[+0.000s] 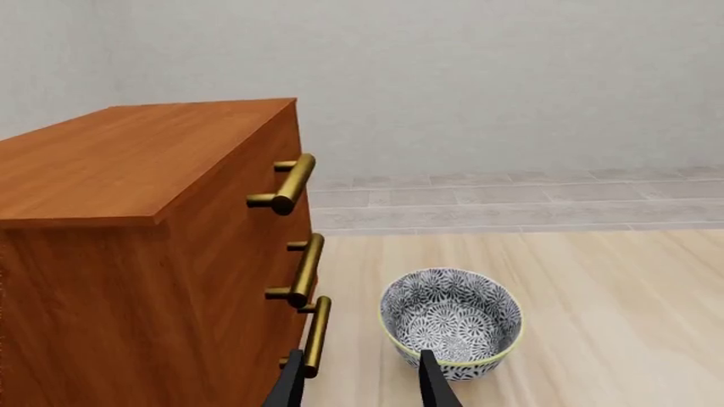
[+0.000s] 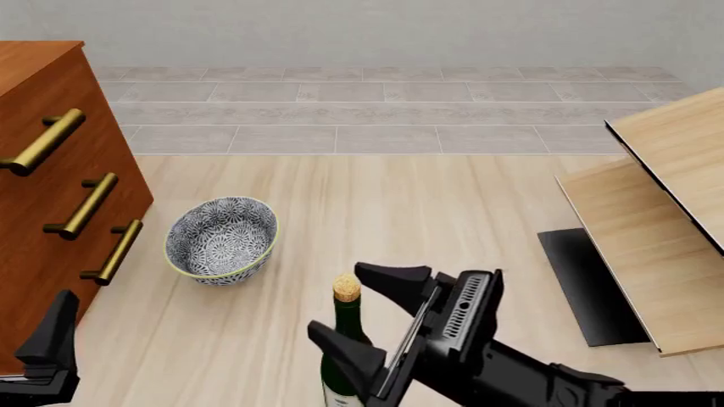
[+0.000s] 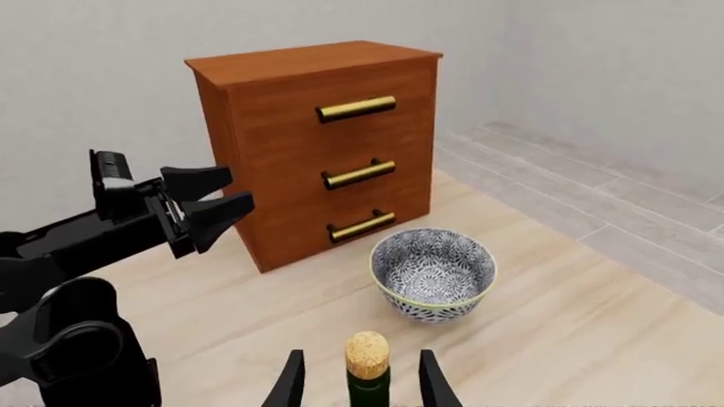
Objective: Put the wine bottle on the wine rack.
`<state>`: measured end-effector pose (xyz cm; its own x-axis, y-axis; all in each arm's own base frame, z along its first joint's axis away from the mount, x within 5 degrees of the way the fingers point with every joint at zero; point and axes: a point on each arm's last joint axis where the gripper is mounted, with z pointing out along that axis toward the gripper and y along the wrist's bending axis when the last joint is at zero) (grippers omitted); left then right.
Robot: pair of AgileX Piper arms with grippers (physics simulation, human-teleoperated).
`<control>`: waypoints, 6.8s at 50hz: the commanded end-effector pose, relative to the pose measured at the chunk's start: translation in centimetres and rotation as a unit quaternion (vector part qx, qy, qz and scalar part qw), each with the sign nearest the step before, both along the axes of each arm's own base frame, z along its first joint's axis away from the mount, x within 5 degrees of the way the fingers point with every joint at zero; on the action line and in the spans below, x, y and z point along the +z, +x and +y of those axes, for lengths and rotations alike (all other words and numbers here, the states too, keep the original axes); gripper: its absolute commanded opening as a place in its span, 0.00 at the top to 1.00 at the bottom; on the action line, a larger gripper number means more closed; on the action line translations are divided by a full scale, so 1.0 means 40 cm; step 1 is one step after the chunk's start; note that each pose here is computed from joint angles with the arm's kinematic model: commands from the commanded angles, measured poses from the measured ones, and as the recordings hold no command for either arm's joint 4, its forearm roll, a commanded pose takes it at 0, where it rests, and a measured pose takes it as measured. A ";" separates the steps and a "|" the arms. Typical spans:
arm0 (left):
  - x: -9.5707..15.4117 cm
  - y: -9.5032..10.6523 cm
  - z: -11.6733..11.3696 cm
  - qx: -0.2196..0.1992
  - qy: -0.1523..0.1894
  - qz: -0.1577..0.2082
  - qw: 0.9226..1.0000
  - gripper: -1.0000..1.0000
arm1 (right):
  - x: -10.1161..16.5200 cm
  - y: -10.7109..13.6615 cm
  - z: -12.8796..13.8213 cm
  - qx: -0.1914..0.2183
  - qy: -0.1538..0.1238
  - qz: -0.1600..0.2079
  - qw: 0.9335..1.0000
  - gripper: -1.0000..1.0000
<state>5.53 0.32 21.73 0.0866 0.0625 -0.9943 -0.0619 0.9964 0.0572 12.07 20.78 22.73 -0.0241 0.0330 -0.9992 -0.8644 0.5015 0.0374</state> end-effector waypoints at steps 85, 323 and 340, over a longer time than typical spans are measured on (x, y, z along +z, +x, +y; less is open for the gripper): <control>0.002 0.000 -0.002 -0.009 -0.008 -0.007 1.000 0.00 | 0.161 0.031 -0.096 -0.071 0.011 -0.044 0.996 1.00; -0.007 0.002 -0.007 -0.028 -0.023 -0.006 0.999 0.00 | 0.628 0.056 -0.640 -0.617 0.141 -0.021 0.774 1.00; -0.007 0.002 -0.007 -0.029 -0.023 -0.005 0.999 0.00 | 0.609 0.065 -0.664 -0.639 0.140 -0.009 0.757 1.00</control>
